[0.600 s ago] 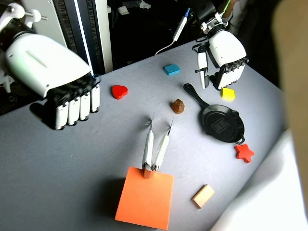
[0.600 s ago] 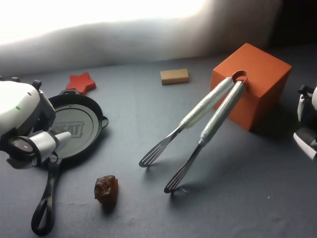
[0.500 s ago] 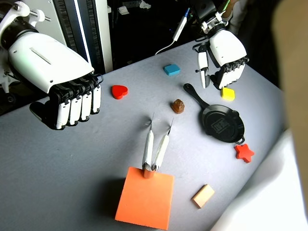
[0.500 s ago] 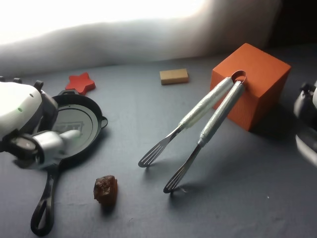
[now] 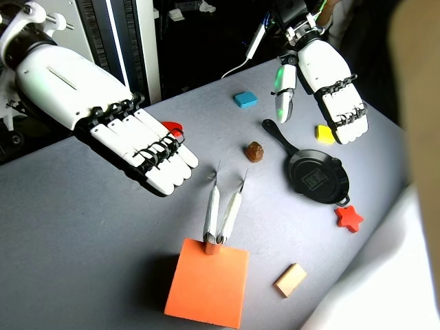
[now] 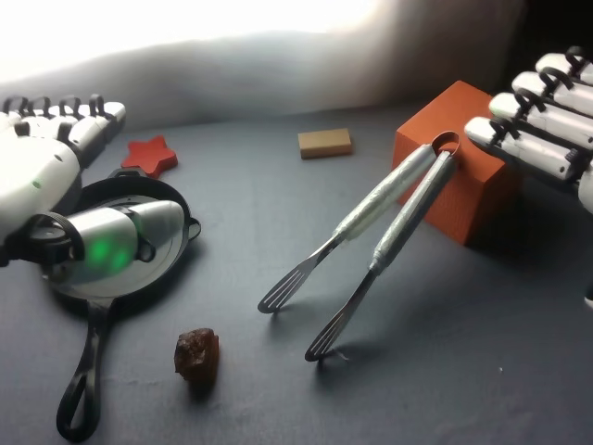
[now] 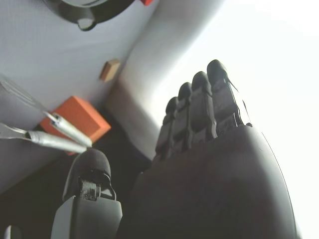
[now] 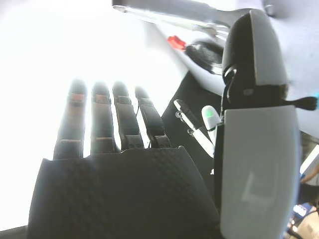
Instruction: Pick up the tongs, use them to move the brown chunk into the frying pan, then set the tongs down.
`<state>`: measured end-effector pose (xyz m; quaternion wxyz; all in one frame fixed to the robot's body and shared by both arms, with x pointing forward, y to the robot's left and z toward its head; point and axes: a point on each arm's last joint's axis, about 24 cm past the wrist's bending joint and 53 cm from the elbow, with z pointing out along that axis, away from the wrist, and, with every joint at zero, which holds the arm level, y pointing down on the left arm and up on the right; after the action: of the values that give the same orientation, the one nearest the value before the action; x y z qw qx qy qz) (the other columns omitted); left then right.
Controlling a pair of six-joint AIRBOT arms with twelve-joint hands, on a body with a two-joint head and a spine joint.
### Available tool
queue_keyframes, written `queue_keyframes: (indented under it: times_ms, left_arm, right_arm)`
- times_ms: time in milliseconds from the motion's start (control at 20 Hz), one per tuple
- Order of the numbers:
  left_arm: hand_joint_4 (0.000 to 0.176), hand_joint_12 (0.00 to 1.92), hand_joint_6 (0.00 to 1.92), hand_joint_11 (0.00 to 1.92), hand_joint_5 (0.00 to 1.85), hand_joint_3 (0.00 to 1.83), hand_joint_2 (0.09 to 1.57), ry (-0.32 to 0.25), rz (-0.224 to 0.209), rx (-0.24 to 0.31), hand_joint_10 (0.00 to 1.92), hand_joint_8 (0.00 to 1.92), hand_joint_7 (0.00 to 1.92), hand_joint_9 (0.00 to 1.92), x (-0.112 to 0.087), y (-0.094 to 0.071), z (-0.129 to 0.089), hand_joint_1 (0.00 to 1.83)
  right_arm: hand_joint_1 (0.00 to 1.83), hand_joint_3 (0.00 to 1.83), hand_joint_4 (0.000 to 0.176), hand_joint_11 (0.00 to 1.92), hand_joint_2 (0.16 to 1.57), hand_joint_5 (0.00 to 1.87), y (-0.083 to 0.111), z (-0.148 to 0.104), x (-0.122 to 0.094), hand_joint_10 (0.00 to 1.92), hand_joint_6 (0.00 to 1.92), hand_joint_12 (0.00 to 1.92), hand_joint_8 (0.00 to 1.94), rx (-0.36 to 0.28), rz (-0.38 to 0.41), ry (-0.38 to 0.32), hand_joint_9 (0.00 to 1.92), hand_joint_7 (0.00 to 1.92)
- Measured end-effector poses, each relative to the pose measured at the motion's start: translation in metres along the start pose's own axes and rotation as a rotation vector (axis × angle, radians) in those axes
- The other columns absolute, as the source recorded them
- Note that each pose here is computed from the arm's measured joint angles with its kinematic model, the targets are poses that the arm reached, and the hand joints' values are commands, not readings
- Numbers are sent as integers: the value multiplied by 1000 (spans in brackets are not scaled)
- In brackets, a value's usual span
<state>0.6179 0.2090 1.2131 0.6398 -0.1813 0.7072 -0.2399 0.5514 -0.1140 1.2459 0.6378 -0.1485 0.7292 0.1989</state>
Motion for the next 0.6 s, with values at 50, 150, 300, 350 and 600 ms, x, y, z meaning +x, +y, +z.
queue_keyframes:
  times_ms: [50,150,300,350,600]
  left_arm:
    - [0,233,0,0,0,0,1225,-6,-1,-15,6,7,68,57,-3,3,0,0]
    - [0,228,0,0,2,1,1230,-14,5,-44,2,7,73,50,-8,8,0,0]
    - [0,224,7,0,25,0,1226,-11,2,-44,6,3,78,64,-8,8,1,0]
    - [0,229,6,0,25,0,1222,-7,0,-41,3,0,73,60,-7,7,1,0]
    - [0,253,0,0,27,0,1222,8,-36,-44,1,1,88,68,-4,8,1,0]
  right_arm:
    - [1005,18,0,0,832,0,3,0,-2,0,0,0,0,-9,-25,-6,0,0]
    - [1066,31,0,0,862,0,9,-1,0,0,0,0,0,-28,-43,0,0,0]
    - [1118,32,0,0,868,0,13,2,0,0,0,0,0,-32,-38,-5,0,0]
    - [1135,31,0,0,866,0,16,3,1,0,0,0,0,-39,-47,-3,0,0]
    - [1146,30,0,0,868,0,29,22,6,0,0,0,0,-54,-69,47,0,0]
